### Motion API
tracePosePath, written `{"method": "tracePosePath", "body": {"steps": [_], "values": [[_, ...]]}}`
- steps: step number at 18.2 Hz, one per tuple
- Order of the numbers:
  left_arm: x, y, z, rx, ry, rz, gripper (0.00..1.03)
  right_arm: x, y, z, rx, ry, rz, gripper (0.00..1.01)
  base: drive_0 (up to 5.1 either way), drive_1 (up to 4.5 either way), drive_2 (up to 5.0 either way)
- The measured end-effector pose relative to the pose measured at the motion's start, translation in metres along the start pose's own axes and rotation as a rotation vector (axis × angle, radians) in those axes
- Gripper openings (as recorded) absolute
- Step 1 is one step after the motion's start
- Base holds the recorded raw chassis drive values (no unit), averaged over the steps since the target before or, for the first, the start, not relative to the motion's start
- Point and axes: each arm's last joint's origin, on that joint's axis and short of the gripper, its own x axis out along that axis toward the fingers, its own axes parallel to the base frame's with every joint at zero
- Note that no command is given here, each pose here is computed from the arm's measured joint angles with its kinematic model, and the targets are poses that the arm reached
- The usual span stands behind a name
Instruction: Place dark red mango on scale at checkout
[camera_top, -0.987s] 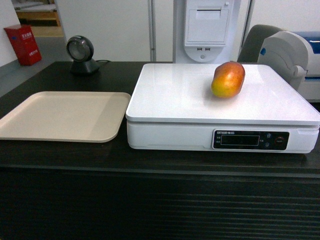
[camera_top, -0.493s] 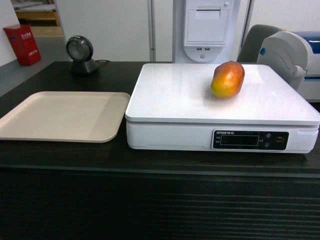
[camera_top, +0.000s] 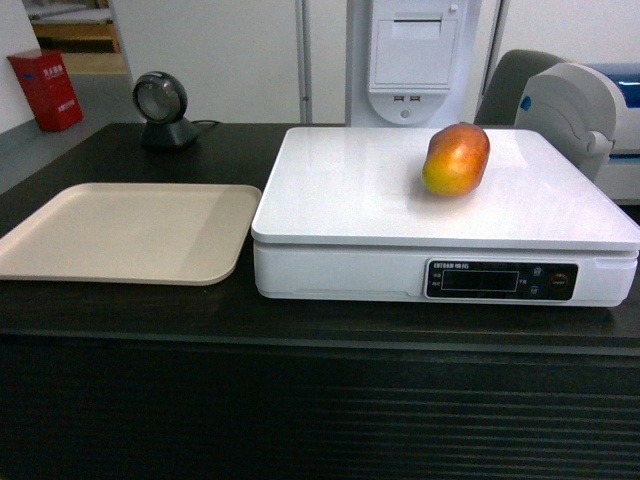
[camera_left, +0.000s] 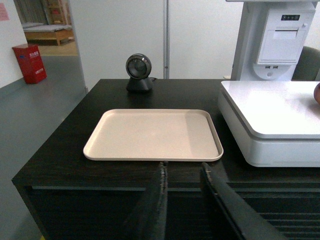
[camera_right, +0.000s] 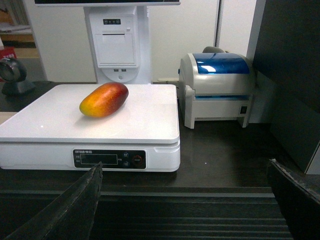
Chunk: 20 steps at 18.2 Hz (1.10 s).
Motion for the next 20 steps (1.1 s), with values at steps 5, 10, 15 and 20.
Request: {"method": "tracePosePath", "body": {"steps": [5, 10, 15, 20], "values": [[0.0000, 0.0000, 0.0000, 0.000, 0.000, 0.000, 0.70, 0.0000, 0.0000, 0.0000, 0.000, 0.000, 0.000, 0.98, 0.0, 0.00, 0.0], [0.0000, 0.0000, 0.0000, 0.001, 0.000, 0.000, 0.97, 0.0000, 0.0000, 0.0000, 0.000, 0.000, 0.000, 0.98, 0.0, 0.00, 0.0], [0.0000, 0.0000, 0.0000, 0.001, 0.000, 0.000, 0.98, 0.0000, 0.0000, 0.0000, 0.000, 0.000, 0.000, 0.98, 0.0, 0.00, 0.0], [0.0000, 0.0000, 0.0000, 0.001, 0.000, 0.000, 0.98, 0.0000, 0.0000, 0.0000, 0.000, 0.000, 0.000, 0.98, 0.0, 0.00, 0.0]]}}
